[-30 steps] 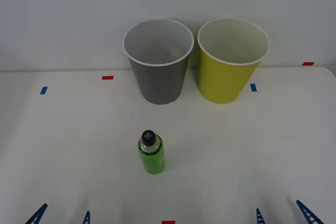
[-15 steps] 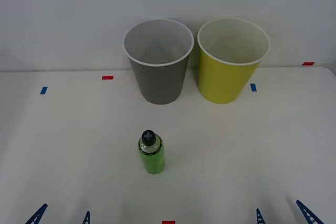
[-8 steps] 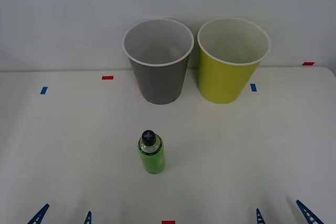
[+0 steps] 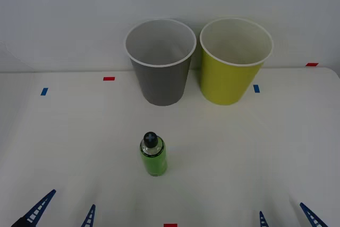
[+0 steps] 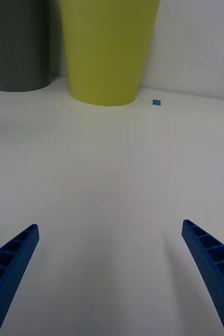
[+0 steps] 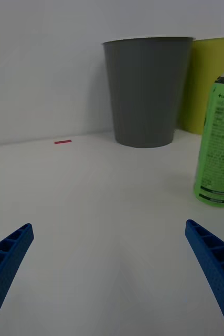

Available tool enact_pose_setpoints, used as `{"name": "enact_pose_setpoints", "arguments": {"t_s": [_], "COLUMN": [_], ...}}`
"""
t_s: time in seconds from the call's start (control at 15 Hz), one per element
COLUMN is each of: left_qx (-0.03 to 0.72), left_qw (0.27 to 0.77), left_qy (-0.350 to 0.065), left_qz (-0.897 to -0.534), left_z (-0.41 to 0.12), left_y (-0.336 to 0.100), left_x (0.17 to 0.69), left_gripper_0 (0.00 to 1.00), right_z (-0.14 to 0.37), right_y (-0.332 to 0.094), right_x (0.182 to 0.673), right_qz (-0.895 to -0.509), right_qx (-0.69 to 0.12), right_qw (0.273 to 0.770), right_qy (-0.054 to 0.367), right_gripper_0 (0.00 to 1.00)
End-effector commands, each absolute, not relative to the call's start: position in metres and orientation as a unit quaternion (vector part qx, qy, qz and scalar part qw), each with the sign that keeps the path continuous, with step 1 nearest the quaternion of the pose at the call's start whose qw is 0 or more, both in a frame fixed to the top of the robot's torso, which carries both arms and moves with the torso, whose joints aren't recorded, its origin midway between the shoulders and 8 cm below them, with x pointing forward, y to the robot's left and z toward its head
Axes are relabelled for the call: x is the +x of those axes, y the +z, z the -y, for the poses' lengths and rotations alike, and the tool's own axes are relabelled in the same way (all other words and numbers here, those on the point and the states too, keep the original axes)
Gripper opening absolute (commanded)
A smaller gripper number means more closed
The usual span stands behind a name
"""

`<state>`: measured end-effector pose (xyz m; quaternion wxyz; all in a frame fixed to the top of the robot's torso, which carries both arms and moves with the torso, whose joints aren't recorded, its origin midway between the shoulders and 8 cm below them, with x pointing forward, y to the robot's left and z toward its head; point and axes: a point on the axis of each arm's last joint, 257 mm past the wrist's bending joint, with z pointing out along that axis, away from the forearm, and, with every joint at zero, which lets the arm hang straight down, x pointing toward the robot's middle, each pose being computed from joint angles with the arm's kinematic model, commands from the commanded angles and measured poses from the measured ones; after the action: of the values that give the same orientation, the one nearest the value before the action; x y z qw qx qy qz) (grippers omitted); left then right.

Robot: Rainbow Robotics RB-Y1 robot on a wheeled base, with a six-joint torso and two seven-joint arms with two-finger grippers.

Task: Put cans in the gray bin and PET bottles in the light green bin.

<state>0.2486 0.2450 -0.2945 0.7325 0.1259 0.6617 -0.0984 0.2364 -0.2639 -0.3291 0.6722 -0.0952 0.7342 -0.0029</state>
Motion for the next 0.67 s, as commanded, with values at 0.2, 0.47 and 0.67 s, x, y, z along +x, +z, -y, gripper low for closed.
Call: {"name": "enact_pose_setpoints", "arguments": {"t_s": [0.2,0.47,0.67], "left_qx": [0.183,0.203,0.212], "left_qw": [0.732,0.724,0.720], "left_qy": [-0.170,-0.199,-0.228], "left_qz": [-0.634,-0.628,-0.620], "left_z": [-0.198,-0.170,-0.144], "left_y": [-0.282,-0.283,-0.280], "left_x": [0.264,0.279,0.284], "left_gripper_0": [1.00,1.00,1.00], "right_z": [0.264,0.264,0.264], "right_y": [-0.329,-0.329,-0.329], "right_x": [0.236,0.236,0.236], "right_qz": [-0.734,-0.734,-0.734], "right_qx": [-0.095,-0.095,-0.095], "right_qw": [0.672,0.672,0.672], "right_qy": [-0.003,-0.003,-0.003], "right_gripper_0": [0.95,0.95,0.95]}}
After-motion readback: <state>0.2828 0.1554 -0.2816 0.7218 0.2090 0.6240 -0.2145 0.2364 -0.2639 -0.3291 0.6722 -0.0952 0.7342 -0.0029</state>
